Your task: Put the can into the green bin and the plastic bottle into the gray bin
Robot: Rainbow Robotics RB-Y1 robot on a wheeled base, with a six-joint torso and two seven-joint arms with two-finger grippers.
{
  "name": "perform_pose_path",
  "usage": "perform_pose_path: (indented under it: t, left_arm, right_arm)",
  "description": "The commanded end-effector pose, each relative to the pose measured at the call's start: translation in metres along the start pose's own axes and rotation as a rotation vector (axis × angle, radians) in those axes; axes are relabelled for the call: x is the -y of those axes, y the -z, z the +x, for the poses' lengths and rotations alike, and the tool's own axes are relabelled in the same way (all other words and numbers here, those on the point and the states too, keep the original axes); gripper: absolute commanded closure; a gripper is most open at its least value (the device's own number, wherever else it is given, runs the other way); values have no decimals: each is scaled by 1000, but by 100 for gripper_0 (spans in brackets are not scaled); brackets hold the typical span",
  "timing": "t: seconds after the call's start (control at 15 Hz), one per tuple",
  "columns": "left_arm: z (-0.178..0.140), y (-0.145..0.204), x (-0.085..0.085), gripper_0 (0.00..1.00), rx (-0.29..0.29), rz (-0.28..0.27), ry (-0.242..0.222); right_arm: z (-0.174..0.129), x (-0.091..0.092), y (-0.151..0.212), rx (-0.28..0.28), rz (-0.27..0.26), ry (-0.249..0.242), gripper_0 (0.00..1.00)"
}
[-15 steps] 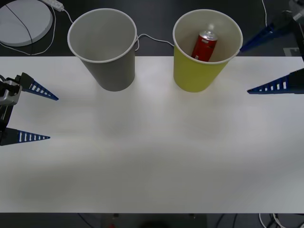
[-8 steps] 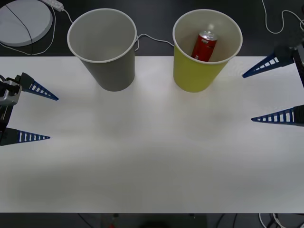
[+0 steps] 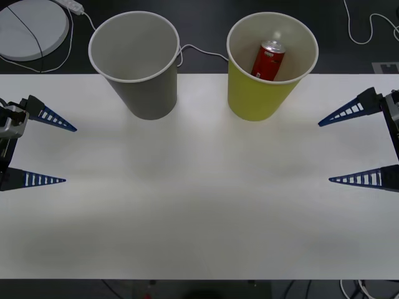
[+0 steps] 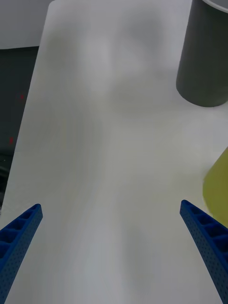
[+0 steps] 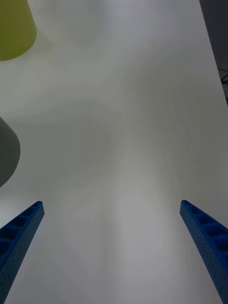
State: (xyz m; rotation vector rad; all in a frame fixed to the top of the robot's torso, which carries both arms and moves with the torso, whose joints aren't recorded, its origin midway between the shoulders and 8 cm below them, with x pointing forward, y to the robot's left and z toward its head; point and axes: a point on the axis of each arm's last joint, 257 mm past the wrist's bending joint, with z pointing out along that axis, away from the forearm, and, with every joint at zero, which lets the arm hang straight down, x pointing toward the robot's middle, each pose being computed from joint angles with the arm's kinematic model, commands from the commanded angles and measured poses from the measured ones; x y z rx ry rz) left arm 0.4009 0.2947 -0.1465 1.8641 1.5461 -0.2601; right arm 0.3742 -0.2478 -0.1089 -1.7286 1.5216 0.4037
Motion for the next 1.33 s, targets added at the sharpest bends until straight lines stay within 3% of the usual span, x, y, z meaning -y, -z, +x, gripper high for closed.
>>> perform_pose_path:
  t: [0.07, 0.27, 0.73, 1.33]
  left_arm:
    - [0, 0, 0, 0, 0, 0, 0]
    - [0, 0, 0, 0, 0, 0, 0]
    - [0, 0, 0, 0, 0, 0, 0]
    - [0, 0, 0, 0, 0, 0, 0]
  right_arm:
    - [13, -12, -1, -1, -4, -9, 0]
    - [29, -19, -4, -18, 4, 39, 0]
    - [42, -44, -18, 23, -4, -6, 0]
    - [43, -44, -19, 17, -2, 10, 0]
